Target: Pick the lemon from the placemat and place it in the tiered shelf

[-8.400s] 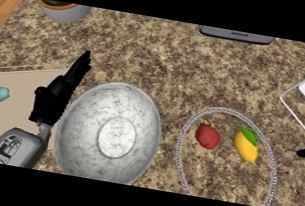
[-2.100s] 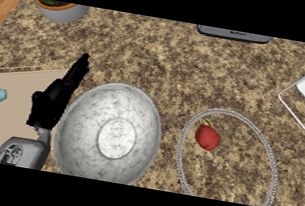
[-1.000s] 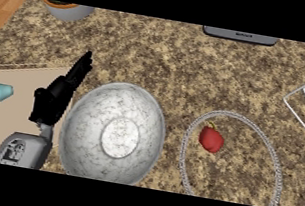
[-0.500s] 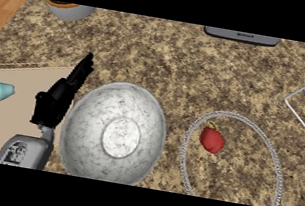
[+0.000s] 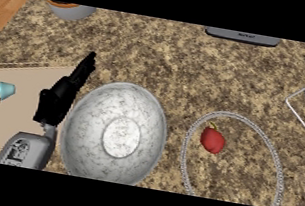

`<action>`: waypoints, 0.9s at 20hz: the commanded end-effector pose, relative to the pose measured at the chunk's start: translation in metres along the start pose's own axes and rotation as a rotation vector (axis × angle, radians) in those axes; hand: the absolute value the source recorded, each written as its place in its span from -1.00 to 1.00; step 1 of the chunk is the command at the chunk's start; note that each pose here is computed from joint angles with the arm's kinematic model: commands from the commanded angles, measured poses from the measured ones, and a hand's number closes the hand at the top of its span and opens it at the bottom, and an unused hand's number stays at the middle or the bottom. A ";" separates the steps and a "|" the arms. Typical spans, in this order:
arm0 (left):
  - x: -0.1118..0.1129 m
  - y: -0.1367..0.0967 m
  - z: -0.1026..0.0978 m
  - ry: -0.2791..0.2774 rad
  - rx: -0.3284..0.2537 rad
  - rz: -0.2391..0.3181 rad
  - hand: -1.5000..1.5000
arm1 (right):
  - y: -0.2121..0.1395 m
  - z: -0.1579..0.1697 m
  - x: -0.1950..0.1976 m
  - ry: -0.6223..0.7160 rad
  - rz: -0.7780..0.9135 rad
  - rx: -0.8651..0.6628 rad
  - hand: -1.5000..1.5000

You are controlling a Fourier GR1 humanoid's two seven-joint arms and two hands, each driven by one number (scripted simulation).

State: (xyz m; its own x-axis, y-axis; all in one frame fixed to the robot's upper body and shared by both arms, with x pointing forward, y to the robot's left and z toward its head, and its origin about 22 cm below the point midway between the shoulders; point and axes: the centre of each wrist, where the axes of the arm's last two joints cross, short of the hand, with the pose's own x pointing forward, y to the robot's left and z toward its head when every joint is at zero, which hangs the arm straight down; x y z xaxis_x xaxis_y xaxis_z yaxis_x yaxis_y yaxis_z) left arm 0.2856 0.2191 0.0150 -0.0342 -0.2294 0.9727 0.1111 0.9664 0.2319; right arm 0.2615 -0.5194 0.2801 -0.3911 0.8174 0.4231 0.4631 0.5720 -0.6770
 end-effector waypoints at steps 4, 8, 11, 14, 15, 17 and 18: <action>0.005 0.004 -0.005 -0.012 -0.005 -0.008 0.00 | 0.054 -0.022 -0.023 0.027 0.034 -0.048 1.00; -0.007 -0.007 -0.001 -0.004 -0.024 -0.006 0.00 | 0.031 -0.021 -0.033 0.045 -0.320 -0.100 1.00; 0.002 -0.010 -0.006 0.005 0.000 0.005 0.00 | 0.052 -0.028 -0.041 0.062 -0.341 -0.075 1.00; 0.007 0.000 -0.010 -0.005 -0.019 -0.002 0.00 | 0.072 -0.042 -0.040 0.046 -0.331 -0.077 1.00; -0.002 -0.008 -0.002 -0.023 0.001 -0.013 0.00 | 0.067 -0.033 -0.049 0.067 -0.332 -0.096 1.00; 0.005 -0.013 -0.008 0.017 -0.008 -0.010 0.00 | 0.062 -0.028 -0.055 0.060 -0.323 -0.095 1.00; -0.009 -0.005 0.005 0.004 -0.001 -0.003 0.00 | 0.039 -0.041 -0.047 0.070 -0.338 -0.087 1.00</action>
State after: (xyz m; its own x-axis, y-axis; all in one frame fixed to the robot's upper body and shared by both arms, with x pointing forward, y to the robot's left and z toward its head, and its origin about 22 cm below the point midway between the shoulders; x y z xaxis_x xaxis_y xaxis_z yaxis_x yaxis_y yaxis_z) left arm 0.2880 0.2114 0.0145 -0.0334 -0.2322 0.9721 0.1155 0.9652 0.2345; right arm 0.3310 -0.5242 0.2412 -0.4796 0.5986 0.6416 0.3917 0.8003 -0.4539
